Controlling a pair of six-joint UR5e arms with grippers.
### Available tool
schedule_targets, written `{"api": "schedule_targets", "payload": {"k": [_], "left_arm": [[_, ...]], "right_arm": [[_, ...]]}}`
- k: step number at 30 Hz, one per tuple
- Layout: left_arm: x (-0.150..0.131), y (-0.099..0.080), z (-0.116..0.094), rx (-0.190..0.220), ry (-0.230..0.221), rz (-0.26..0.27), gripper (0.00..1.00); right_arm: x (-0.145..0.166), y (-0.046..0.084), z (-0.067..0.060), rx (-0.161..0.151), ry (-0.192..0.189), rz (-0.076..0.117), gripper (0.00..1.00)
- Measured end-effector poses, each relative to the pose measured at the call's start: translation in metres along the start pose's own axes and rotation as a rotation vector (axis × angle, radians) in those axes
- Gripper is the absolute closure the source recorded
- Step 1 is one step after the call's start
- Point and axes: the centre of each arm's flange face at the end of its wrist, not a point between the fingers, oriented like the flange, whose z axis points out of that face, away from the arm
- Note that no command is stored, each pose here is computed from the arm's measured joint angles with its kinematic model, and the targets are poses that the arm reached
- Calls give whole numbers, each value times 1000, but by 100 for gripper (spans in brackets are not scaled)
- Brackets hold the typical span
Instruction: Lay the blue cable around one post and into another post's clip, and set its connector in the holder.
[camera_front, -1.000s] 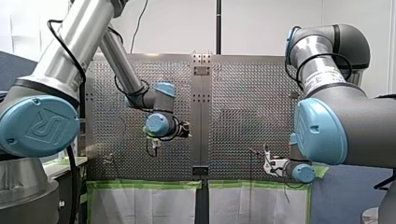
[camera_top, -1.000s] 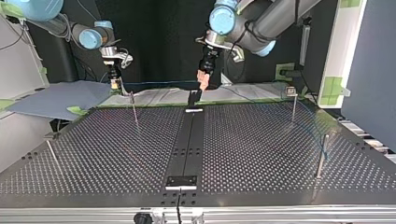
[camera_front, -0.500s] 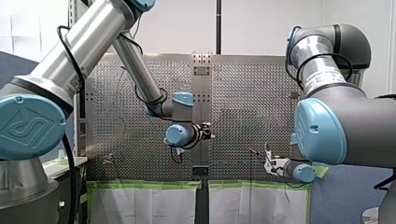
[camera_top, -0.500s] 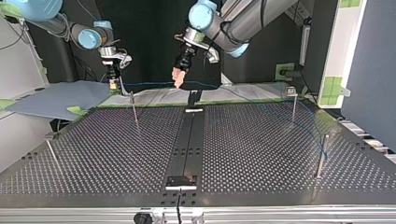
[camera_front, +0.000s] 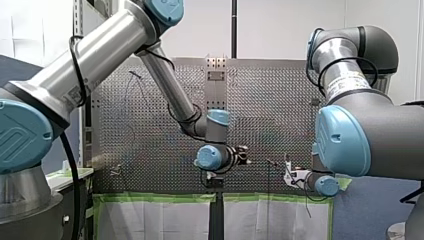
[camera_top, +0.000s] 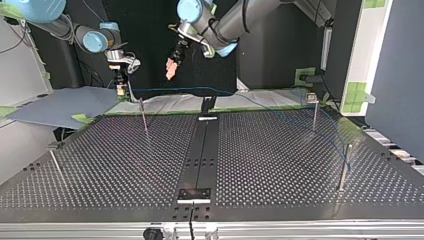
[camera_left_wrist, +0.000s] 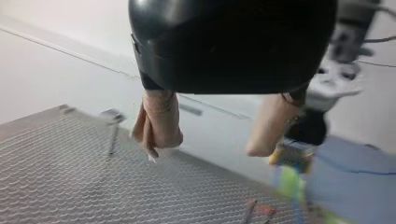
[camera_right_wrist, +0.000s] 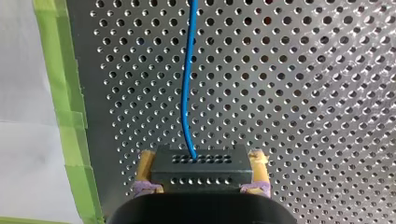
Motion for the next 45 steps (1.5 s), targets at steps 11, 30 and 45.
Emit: {"api": "schedule_targets", "payload": {"k": [11, 30, 45], "left_arm": [[60, -59, -1, 102, 54, 39, 0], [155, -31, -3, 105, 253, 187, 0], [118, -23, 54, 38, 213, 279, 0]], "right_arm": [[-1, 0, -1, 1, -8, -12, 100], [-2, 2, -2, -3, -19, -24, 100], [-2, 2, -2, -4, -21, -33, 100]]}}
